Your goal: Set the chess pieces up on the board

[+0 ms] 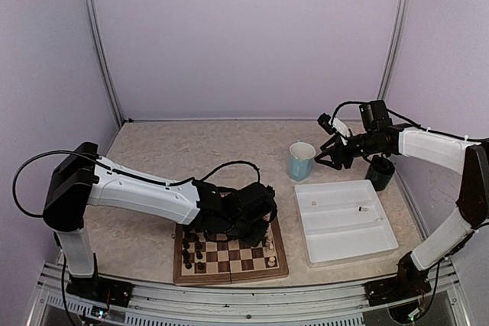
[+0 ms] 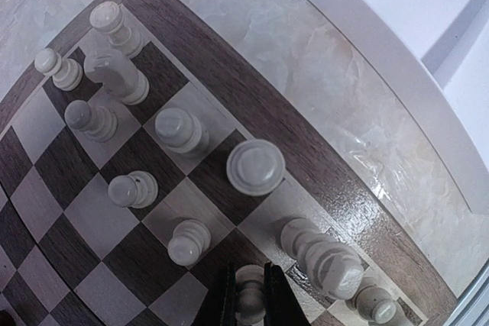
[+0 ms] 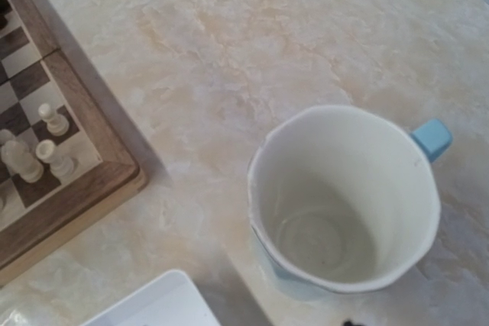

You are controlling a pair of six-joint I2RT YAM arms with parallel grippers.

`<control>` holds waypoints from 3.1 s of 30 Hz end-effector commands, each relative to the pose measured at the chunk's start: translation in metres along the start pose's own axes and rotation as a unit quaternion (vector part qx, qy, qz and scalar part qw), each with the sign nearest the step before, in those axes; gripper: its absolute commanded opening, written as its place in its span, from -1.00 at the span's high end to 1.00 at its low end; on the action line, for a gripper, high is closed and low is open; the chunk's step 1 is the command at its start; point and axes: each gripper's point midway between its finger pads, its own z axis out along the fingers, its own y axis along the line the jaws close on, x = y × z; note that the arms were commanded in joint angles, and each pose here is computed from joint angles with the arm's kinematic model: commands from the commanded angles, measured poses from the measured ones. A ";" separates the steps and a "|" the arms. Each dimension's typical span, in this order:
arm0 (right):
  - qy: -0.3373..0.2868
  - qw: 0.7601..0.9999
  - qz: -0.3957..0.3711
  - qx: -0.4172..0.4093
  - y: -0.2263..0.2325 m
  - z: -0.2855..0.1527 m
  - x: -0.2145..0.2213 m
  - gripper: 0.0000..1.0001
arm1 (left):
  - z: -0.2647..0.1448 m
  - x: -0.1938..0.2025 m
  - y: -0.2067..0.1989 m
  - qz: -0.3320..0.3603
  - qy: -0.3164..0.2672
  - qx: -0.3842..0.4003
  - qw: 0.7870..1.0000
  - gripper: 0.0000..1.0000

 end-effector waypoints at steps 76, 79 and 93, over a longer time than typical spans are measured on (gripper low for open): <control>0.409 0.912 -0.028 0.007 0.005 -0.070 0.226 0.35 | -0.085 -0.229 0.029 -0.016 -0.240 0.173 0.955 -0.12; 0.411 0.911 -0.035 0.013 0.002 -0.068 0.230 0.34 | -0.083 -0.228 0.028 -0.017 -0.237 0.176 0.955 -0.12; 0.413 0.910 -0.044 0.007 0.010 -0.062 0.248 0.73 | -0.078 -0.224 0.024 -0.028 -0.228 0.191 0.954 -0.12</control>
